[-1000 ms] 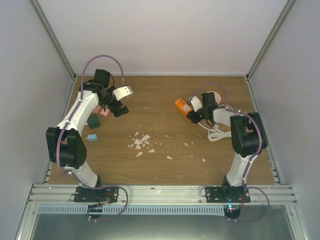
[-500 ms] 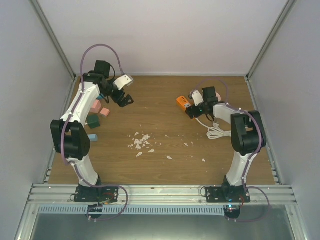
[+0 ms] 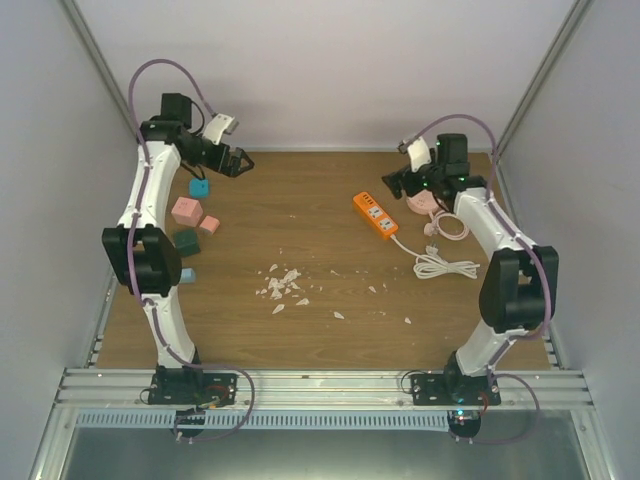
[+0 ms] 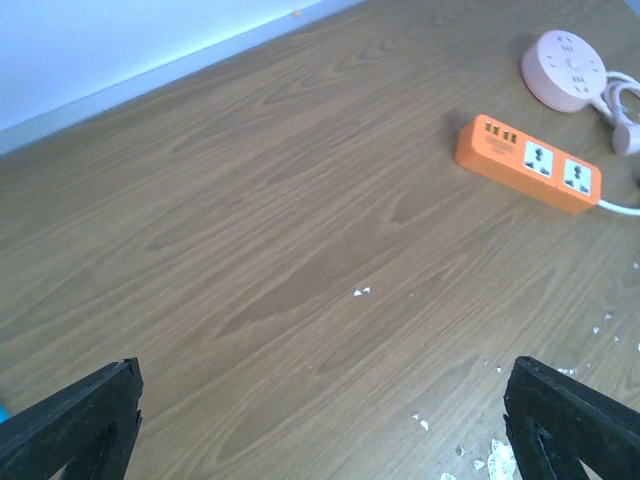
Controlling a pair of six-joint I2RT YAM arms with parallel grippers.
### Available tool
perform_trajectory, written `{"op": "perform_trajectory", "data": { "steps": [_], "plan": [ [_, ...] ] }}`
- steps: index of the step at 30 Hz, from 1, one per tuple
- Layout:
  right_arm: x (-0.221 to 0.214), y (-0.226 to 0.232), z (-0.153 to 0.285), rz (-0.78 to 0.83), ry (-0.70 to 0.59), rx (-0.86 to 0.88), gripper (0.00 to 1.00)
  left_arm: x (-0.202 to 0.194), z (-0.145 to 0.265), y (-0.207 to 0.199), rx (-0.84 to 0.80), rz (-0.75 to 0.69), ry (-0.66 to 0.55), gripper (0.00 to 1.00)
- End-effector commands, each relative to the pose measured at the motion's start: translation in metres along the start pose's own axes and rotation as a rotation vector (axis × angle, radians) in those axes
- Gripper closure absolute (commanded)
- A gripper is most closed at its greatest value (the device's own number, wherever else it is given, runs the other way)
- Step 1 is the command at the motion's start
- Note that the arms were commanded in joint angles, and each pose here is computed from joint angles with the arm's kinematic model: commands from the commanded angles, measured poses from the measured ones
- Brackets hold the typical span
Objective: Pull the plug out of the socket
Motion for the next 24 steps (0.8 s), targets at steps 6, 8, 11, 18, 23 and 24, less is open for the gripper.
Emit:
{"op": "perform_trajectory", "data": {
  "steps": [6, 8, 11, 18, 23, 24],
  "plan": [
    [-0.012, -0.052, 0.076, -0.121, -0.032, -0.09, 0.0, -0.005, 0.036, 0.034, 0.067, 0.143, -0.093, 0.01],
    [-0.02, -0.057, 0.091, -0.136, -0.032, -0.114, 0.0, -0.012, 0.041, 0.041, 0.087, 0.16, -0.101, 0.01],
    [-0.038, -0.065, 0.107, -0.158, -0.013, -0.141, 0.01, -0.022, 0.052, 0.05, 0.119, 0.172, -0.115, 0.01],
    [-0.088, -0.069, 0.129, -0.247, 0.041, -0.166, 0.0, -0.048, 0.06, 0.071, 0.197, 0.23, -0.12, 0.01],
    [-0.102, -0.063, 0.137, -0.269, 0.05, -0.171, 0.0, -0.057, 0.066, 0.076, 0.256, 0.236, -0.138, 0.01],
    [-0.102, -0.062, 0.139, -0.27, 0.049, -0.172, 0.0, -0.058, 0.067, 0.076, 0.268, 0.233, -0.145, 0.01]
  ]
}}
Point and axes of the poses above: each gripper's point midway between its finger pads, its own z axis back along the fingers, its own y axis along the line the jaws close on, x = y × z, the point moved 9 cm from there along z, back along the fingers, and after that the axes turned 8 degrees about z, right-handed, at the moved point
